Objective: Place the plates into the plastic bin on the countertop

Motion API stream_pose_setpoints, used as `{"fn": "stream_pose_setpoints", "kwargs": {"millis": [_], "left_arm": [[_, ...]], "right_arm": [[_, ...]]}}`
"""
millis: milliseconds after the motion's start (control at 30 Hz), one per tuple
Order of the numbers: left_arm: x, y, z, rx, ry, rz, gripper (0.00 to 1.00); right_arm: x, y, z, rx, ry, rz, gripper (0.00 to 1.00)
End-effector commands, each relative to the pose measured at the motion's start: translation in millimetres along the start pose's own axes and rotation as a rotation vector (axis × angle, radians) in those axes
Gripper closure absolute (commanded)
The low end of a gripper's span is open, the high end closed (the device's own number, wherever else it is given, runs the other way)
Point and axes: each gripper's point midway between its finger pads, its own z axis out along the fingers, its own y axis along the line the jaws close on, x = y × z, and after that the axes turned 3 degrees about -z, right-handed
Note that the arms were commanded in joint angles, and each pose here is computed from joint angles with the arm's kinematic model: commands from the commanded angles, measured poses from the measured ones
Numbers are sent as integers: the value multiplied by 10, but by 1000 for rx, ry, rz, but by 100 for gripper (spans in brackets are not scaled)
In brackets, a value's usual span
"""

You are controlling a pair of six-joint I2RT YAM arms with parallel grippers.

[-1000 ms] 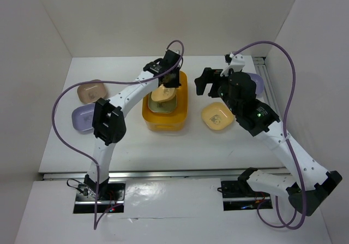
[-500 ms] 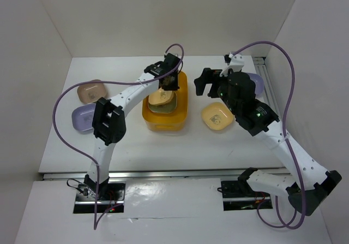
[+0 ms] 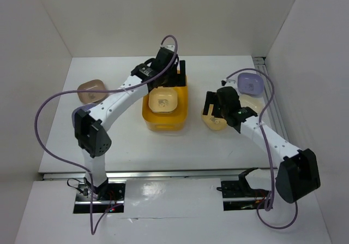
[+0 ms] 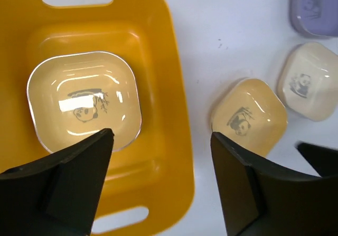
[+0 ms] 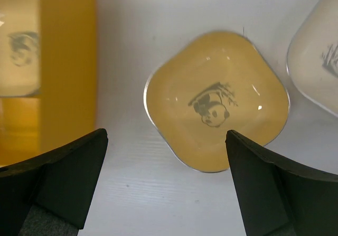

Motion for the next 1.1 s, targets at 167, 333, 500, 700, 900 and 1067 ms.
{"fn": "stream_pose_setpoints", "kwargs": {"millis": [167,333,500,700,900,1067], "left_arm": [[127,35,-829,16,-85,11,0],[391,157,-963,-22,-71,37,0],[641,121,-1090,14,-23,30,0],[679,129,-1295,67,-41,23,0],[608,172,-1479,74,-93,15,0],[603,188,-1588,83,-108,15,0]], "right_arm": [[206,-404,132,243,-22,206,1],[470,-656,78,347,-29,315,0],[808,-769,270,348,48,388,0],[1012,-805,428,326,51,428,18],[1109,-830,533,336,76,428,73],[1096,-858,535,369,75,456,100]]}}
